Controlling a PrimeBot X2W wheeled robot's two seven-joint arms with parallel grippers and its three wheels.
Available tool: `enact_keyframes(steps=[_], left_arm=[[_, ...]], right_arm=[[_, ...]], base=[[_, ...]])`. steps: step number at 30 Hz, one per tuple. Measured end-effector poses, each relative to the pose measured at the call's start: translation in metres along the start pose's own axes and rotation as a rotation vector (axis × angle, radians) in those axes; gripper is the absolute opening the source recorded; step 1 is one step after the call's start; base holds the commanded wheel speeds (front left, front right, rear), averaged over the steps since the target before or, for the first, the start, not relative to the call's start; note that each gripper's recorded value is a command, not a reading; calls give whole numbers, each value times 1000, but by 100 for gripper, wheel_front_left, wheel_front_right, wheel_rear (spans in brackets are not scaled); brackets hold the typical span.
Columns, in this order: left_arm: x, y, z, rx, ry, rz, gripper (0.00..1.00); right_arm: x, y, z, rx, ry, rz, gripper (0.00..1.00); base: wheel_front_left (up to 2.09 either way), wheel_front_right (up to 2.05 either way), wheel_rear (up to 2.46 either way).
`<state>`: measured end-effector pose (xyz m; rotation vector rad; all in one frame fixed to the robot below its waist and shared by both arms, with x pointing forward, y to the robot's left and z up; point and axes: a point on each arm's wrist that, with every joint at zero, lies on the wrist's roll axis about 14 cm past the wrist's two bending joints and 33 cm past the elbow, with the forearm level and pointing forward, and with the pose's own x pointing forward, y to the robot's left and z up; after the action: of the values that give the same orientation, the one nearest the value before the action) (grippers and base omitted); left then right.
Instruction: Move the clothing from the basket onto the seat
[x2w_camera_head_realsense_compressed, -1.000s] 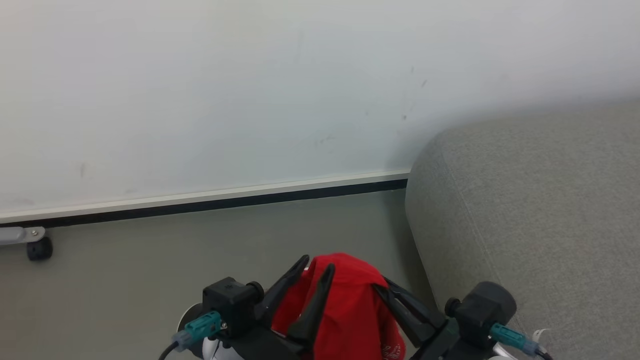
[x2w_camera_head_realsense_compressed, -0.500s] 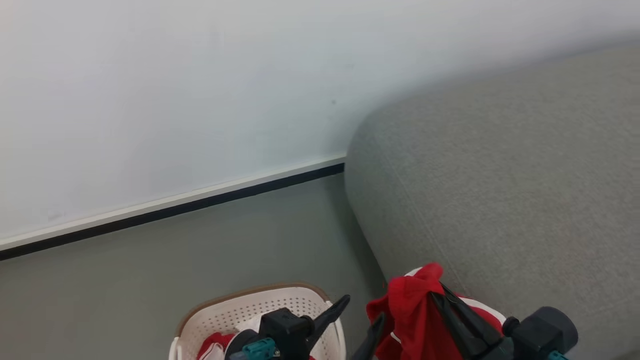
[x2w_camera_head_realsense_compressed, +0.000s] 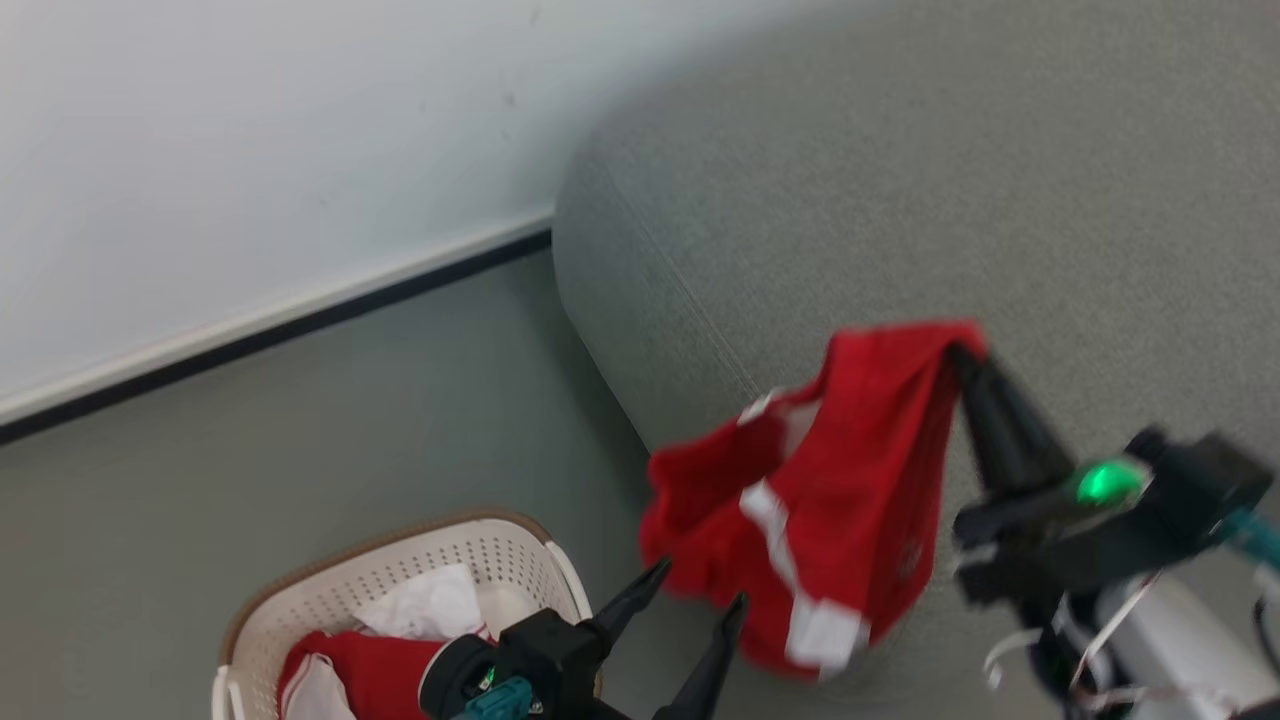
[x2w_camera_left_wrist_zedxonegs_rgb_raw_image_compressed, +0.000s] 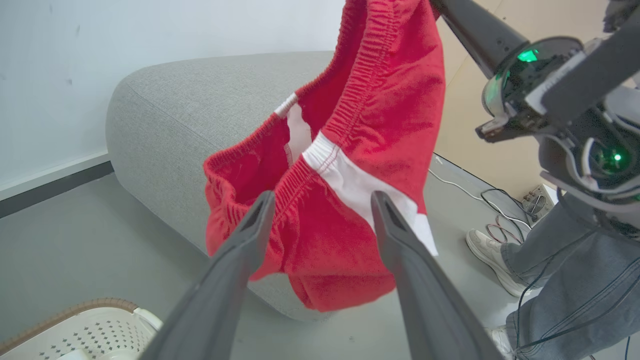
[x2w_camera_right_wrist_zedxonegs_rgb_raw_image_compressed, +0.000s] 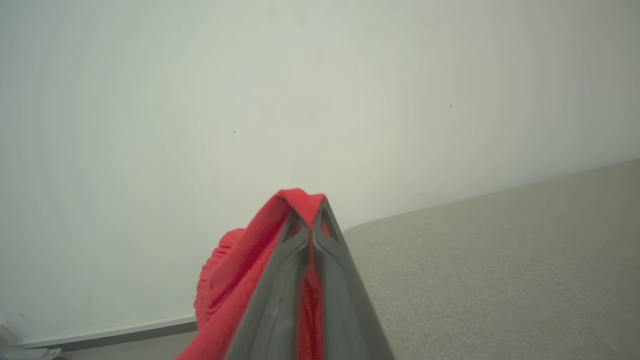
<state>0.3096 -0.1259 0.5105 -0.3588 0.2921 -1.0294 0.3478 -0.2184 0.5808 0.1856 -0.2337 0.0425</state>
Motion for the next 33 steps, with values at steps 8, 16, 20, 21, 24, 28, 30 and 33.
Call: enact_keyframes(steps=[8, 16, 20, 21, 24, 28, 30, 33], left_arm=[[21, 17, -13, -46, 40, -25, 100], [23, 54, -9, -83, 18, 43, 100], [21, 73, -12, -92, 28, 70, 100], [21, 79, -11, -91, 28, 79, 100], [18, 102, -14, -87, 36, 113, 100], [9, 138, -25, -94, 56, 195, 100], [8, 150, -31, -105, 66, 219, 100], [13, 162, -40, -130, 75, 225, 100]], right_arm=[[78, -102, 71, -72, -153, -219, 0], [150, -180, 126, 80, -324, -449, 0], [165, -210, 113, 56, -299, -520, 0], [169, -216, 103, 48, -277, -533, 0], [180, -226, 68, 25, -197, -550, 0], [188, -230, 0, 18, -52, -562, 0], [188, -225, -43, 43, 32, -570, 0], [177, -215, -112, 89, 171, -586, 0]], base=[[0, 0, 0], [0, 0, 0], [0, 0, 0], [0, 0, 0], [0, 0, 0], [0, 0, 0], [0, 0, 0], [0, 0, 0]])
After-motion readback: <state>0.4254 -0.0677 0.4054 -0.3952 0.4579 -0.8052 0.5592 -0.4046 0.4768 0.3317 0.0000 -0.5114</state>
